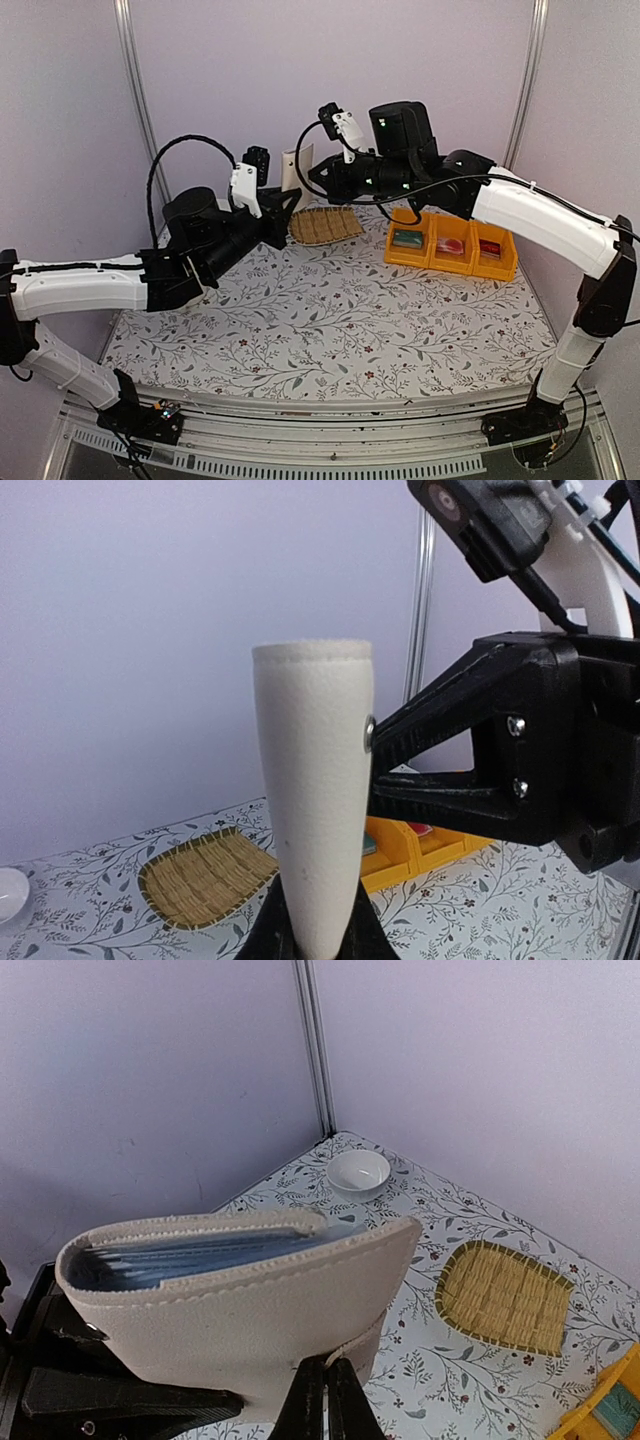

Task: Take the credit cards out of the card holder
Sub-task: Open the snap button on the card holder, then pass from the left arm to the right

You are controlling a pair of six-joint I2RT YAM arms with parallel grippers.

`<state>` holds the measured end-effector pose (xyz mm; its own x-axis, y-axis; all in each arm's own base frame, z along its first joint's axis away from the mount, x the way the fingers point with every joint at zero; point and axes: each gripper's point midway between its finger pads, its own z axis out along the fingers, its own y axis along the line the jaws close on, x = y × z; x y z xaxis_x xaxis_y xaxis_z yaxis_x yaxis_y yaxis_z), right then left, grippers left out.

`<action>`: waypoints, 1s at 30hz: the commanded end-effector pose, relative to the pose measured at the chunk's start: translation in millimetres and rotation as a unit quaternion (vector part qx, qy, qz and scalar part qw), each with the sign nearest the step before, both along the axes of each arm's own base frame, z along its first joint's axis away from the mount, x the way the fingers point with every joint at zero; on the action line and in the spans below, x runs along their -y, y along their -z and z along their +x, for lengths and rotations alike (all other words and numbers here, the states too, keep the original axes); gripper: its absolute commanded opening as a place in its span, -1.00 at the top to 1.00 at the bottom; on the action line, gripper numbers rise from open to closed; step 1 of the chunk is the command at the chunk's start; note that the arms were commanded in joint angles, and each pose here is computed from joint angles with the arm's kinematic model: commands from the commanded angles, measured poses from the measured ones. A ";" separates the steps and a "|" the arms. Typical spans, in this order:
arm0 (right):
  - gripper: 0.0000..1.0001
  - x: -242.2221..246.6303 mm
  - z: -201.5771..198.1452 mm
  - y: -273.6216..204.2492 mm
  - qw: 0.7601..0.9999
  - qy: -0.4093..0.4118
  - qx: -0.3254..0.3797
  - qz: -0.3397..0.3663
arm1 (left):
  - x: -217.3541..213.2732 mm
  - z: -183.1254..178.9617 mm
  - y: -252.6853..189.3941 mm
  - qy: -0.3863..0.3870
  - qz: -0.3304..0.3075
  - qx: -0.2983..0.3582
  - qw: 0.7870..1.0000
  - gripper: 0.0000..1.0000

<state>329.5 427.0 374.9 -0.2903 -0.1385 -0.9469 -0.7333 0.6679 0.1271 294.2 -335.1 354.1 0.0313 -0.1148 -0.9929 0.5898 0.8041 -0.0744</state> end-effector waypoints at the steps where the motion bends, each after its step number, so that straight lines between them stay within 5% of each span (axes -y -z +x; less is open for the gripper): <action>1: 0.97 8.6 18.3 39.3 0.998 0.033 -0.038 -0.040 | 19.0 -34.2 -41.6 0.083 -0.050 0.060 0.994 1.00; 17: 0.98 113.9 43.6 63.1 0.986 0.145 -0.056 -0.053 | 0.9 -19.9 -22.2 0.043 -0.016 0.026 0.999 1.00; 21: 0.96 104.9 14.8 44.0 0.999 0.033 -0.029 -0.028 | -5.3 -15.6 -18.5 0.073 -0.043 -0.002 0.996 1.00; 23: 0.69 98.5 -12.7 25.7 0.999 -0.040 0.007 -0.005 | -8.4 -11.0 -16.2 0.060 -0.038 -0.010 0.997 1.00; 26: -0.08 95.3 -51.7 -8.0 0.988 -0.127 0.078 0.047 | -14.9 -4.8 -15.7 0.039 -0.038 -0.015 0.998 1.00; 30: -0.97 74.6 -71.9 -29.0 0.973 -0.181 0.089 0.116 | -7.9 -7.2 -18.8 0.056 -0.039 -0.009 0.998 1.00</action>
<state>288.6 323.0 362.2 -0.2165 -0.1110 -0.9700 -0.8323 0.5403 0.1240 290.1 -326.8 358.6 -0.0149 -0.1583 -0.9873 0.6532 0.7460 -0.1295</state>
